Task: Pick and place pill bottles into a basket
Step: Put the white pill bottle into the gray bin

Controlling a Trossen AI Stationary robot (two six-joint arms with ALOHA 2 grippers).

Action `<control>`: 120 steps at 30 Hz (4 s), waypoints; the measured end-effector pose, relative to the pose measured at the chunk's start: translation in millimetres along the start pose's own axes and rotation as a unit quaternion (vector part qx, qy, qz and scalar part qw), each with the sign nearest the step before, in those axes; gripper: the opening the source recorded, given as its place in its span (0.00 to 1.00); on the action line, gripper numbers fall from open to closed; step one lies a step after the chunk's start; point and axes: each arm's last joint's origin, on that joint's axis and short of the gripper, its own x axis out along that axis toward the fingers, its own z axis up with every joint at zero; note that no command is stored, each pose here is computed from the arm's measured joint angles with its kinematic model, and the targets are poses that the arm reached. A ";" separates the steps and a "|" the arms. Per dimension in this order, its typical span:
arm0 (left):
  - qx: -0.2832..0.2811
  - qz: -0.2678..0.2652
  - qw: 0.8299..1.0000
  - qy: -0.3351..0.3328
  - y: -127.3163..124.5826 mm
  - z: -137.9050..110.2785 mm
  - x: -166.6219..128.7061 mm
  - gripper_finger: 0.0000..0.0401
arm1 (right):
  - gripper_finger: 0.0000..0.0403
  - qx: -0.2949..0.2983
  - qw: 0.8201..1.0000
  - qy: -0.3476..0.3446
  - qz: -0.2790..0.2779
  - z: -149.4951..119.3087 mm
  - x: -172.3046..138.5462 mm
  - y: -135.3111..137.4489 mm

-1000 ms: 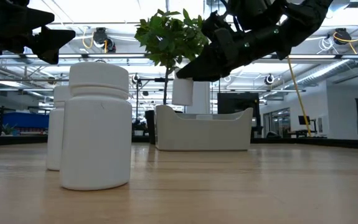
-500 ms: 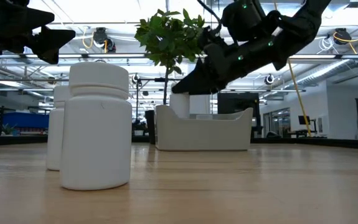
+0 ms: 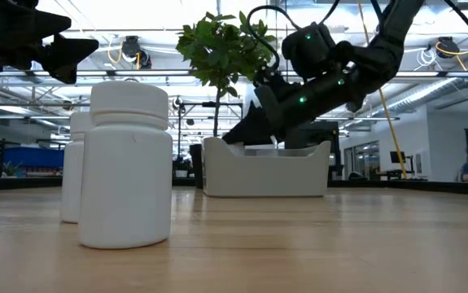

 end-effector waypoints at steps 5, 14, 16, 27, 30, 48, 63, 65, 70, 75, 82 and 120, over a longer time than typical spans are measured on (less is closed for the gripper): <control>0.000 0.000 1.000 0.000 0.0 0.1 0.0 0.63 | 0.39 -0.003 1.000 0.002 -0.001 -4.5 3.2 -0.4; 0.000 0.000 1.000 0.000 0.0 -0.1 0.0 0.62 | 0.39 0.000 1.000 -0.003 -0.005 -3.3 3.3 -3.7; 0.000 0.000 1.000 0.000 0.0 -0.1 0.0 0.63 | 0.39 0.001 1.000 -0.002 -0.010 -3.2 3.4 -6.8; 0.000 0.000 1.000 0.000 0.0 0.0 0.0 0.63 | 0.40 0.005 1.000 0.005 -0.017 -4.3 3.5 -13.5; 0.000 0.000 1.000 0.000 0.0 0.0 0.0 0.63 | 0.41 0.004 1.000 0.006 -0.017 -4.4 3.5 -13.5; 0.000 0.000 1.000 0.000 0.0 -0.1 0.0 0.63 | 0.55 -0.025 1.000 -0.001 -0.017 -3.0 3.5 -12.9; 0.000 0.000 1.000 0.000 0.0 0.0 0.0 0.63 | 0.55 -0.077 0.996 -0.047 0.017 4.9 1.3 12.9; 0.000 0.000 1.000 0.000 0.0 0.1 0.0 0.63 | 0.55 -0.079 0.995 -0.054 0.025 7.6 -1.0 19.4; 0.000 0.000 1.000 0.000 0.0 -0.1 0.0 0.63 | 0.55 -0.095 0.992 -0.070 0.049 24.4 -17.4 37.3; 0.000 0.000 1.000 0.000 0.0 0.0 0.0 0.63 | 0.55 -0.100 0.989 -0.082 0.071 44.4 -41.2 51.5; 0.000 0.000 1.000 0.000 0.0 -0.1 0.0 0.62 | 0.55 -0.100 0.987 -0.070 0.107 58.1 -72.9 71.8; 0.000 0.000 1.000 0.000 0.0 0.0 0.0 0.62 | 0.55 -0.140 0.943 -0.093 0.287 61.0 -161.3 160.2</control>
